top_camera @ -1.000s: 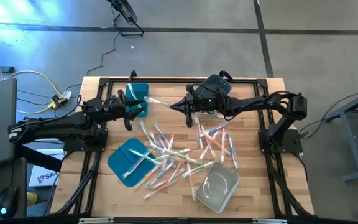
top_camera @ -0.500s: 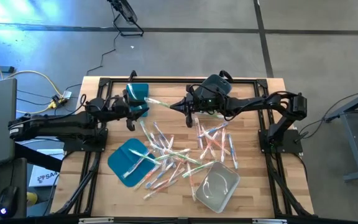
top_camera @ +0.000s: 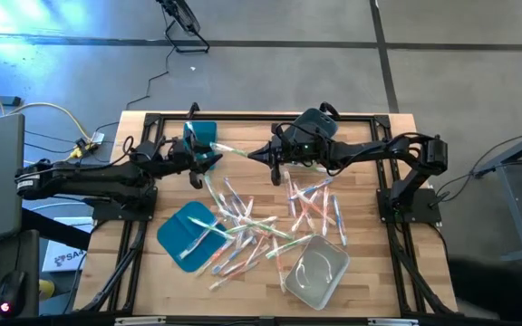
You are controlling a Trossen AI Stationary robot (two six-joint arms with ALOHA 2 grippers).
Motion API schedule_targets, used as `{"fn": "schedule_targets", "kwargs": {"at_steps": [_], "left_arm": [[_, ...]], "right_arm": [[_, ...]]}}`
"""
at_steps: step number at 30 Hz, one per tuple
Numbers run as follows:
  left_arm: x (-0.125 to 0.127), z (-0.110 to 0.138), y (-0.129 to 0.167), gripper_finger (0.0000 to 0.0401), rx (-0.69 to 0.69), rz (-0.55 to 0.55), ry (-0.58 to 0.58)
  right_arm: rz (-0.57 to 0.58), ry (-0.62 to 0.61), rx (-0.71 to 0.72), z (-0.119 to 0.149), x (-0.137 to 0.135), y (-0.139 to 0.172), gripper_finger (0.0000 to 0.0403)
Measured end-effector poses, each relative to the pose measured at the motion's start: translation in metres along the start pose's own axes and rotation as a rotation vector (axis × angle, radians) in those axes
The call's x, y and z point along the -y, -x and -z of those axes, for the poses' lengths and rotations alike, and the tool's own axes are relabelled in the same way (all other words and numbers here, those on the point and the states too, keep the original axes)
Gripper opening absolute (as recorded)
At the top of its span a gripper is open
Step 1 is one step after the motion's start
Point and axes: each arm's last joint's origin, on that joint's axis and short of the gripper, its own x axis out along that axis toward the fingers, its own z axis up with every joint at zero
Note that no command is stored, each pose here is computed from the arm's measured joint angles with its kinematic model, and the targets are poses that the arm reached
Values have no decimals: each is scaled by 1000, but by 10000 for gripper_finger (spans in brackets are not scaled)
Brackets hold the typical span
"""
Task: Pick & Place Toothbrushes
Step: Put the green toothbrush into the blue bin
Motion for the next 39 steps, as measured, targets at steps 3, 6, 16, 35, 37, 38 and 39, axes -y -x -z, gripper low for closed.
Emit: {"fn": "schedule_targets", "kwargs": {"at_steps": [3,6,16,35,37,38,39], "left_arm": [[0,0,-1,150,9,1,0],[0,0,-1,150,9,1,0],[-1,5,-7,150,15,4,3],[-1,9,-14,150,49,7,4],[-1,9,-14,150,49,7,4],[-1,9,-14,150,49,7,3],[-1,9,-14,150,49,7,3]], "right_arm": [[0,0,0,0,0,0,3],[0,0,0,0,0,0,3],[0,0,0,0,0,0,3],[3,-4,-2,0,0,0,3],[2,-6,-1,0,0,0,3],[1,-5,-1,0,-1,0,3],[0,-6,-1,0,-1,0,3]]}}
